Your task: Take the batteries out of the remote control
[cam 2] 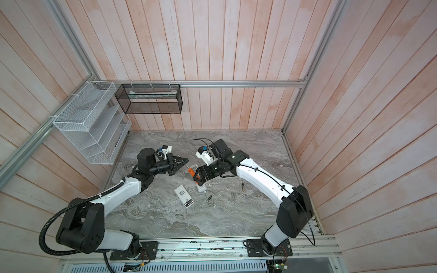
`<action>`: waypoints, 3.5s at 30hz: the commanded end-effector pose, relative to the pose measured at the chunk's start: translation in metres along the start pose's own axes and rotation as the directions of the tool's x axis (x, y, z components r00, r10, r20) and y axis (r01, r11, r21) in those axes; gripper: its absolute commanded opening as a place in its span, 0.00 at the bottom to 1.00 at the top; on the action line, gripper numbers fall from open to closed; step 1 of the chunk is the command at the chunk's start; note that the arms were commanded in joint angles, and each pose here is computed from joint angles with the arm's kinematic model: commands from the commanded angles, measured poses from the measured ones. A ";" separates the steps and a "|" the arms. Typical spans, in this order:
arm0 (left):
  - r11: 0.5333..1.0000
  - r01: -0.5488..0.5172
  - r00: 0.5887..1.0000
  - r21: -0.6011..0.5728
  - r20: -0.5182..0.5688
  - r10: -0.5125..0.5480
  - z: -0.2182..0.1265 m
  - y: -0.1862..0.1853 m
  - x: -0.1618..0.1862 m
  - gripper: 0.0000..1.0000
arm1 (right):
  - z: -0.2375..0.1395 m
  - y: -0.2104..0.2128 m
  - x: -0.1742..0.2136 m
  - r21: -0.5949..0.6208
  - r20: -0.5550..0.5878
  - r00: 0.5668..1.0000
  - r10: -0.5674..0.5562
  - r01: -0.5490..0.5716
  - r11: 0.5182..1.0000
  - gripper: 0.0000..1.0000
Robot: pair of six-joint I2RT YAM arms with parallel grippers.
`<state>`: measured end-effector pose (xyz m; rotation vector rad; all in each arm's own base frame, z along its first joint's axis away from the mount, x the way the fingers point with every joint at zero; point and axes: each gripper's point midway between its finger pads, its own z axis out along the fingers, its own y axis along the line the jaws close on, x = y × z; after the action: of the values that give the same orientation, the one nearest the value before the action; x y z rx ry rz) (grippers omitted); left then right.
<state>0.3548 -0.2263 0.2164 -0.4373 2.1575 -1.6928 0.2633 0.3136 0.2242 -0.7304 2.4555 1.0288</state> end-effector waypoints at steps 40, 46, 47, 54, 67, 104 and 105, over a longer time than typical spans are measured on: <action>0.897 0.378 0.844 0.230 0.311 -0.436 0.003 -0.016 -0.020 0.00 | -0.004 0.015 -0.047 -0.366 0.198 0.934 0.296 -0.210 0.906 0.51; 0.896 0.383 0.846 0.225 0.304 -0.438 0.003 -0.014 -0.016 0.00 | -0.001 0.012 -0.047 -0.363 0.191 0.933 0.305 -0.221 0.905 0.47; 0.895 0.385 0.846 0.226 0.302 -0.440 0.004 -0.014 -0.016 0.00 | 0.000 0.011 -0.047 -0.364 0.190 0.933 0.306 -0.223 0.904 0.46; 0.895 0.389 0.848 0.217 0.295 -0.440 0.006 -0.011 -0.012 0.00 | 0.000 0.005 -0.045 -0.358 0.186 0.930 0.317 -0.237 0.903 0.34; 0.917 0.353 0.874 0.186 0.284 -0.394 0.009 -0.012 -0.010 0.13 | -0.009 -0.012 -0.039 -0.316 0.193 0.926 0.325 -0.255 0.914 0.16; 0.960 0.150 0.978 -0.235 0.180 -0.109 -0.072 0.078 0.035 0.92 | 0.055 0.002 0.117 -0.137 -0.260 0.961 0.090 -0.129 0.982 0.10; 0.960 0.152 0.977 -0.236 0.182 -0.110 -0.072 0.079 0.035 0.92 | 0.057 -0.001 0.117 -0.123 -0.256 0.962 0.094 -0.129 0.984 0.10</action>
<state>0.2898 -0.1614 0.1510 -0.8040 2.2763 -1.3805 0.1644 0.3107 0.1216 -0.8271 2.7322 1.2843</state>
